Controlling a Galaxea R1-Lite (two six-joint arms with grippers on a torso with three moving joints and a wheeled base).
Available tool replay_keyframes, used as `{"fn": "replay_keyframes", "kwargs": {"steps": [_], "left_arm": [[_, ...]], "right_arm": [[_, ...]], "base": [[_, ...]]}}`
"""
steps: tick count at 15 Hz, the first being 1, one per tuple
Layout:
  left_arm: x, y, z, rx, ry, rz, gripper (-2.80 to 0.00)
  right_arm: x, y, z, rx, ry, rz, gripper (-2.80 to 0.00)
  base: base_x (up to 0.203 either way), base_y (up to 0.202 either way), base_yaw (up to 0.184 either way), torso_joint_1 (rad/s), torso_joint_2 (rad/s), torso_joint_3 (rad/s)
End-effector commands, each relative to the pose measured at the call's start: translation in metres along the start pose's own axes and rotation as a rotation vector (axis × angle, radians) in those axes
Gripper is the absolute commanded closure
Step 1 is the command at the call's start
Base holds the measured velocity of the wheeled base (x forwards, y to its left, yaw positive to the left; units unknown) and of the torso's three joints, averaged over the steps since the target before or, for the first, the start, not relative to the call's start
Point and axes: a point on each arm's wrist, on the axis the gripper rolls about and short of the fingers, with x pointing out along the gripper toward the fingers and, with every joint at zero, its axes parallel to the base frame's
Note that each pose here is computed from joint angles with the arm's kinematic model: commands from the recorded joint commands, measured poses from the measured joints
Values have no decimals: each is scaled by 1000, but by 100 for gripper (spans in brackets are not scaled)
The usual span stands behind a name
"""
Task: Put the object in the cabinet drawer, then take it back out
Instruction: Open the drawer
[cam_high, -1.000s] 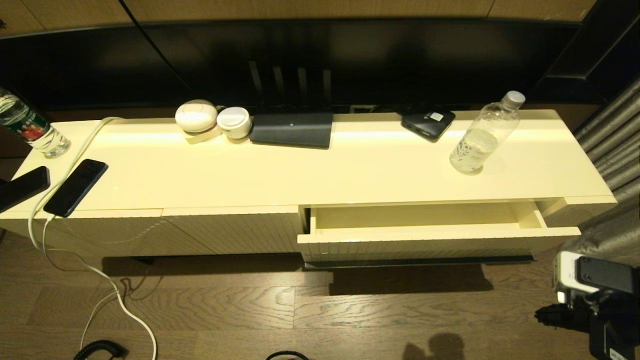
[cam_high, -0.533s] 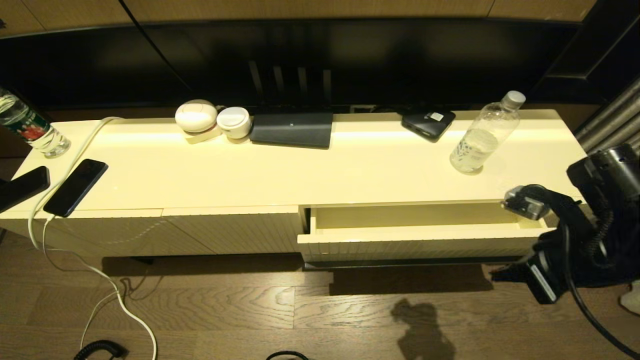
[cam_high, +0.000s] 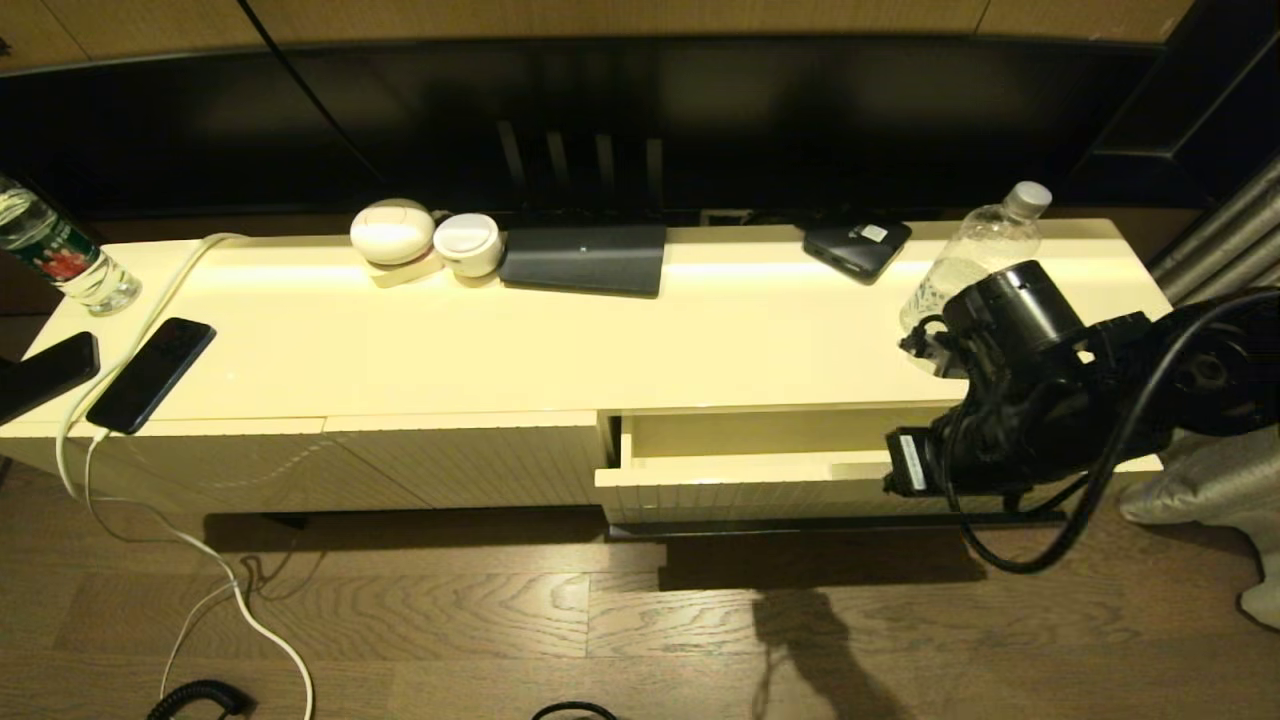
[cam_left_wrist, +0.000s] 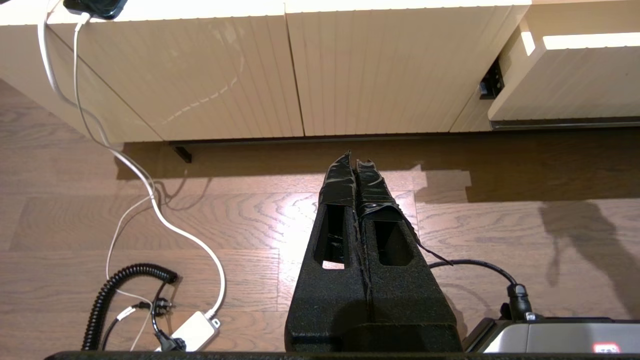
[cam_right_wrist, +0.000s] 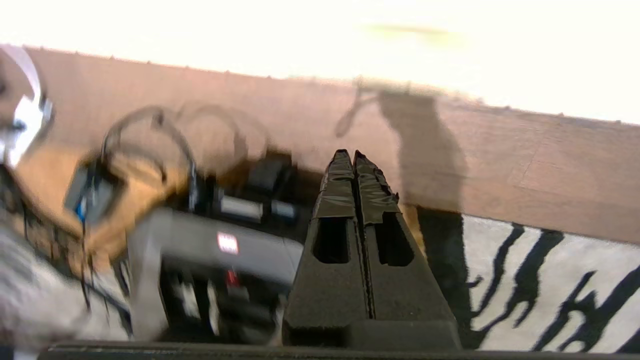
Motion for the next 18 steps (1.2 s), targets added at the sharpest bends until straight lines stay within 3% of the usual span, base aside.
{"fn": "replay_keyframes", "kwargs": {"steps": [1, 11, 18], "left_arm": [[0, 0, 0, 0, 1, -1, 0], [0, 0, 0, 0, 1, 1, 0], [0, 0, 0, 0, 1, 1, 0]], "right_arm": [[22, 4, 5, 14, 27, -18, 0], [49, 5, 17, 19, -56, -70, 0], [37, 5, 22, -22, -126, -59, 0]], "base": [[0, 0, 0, 0, 0, 0], [0, 0, 0, 0, 0, 0], [0, 0, 0, 0, 0, 0]]}}
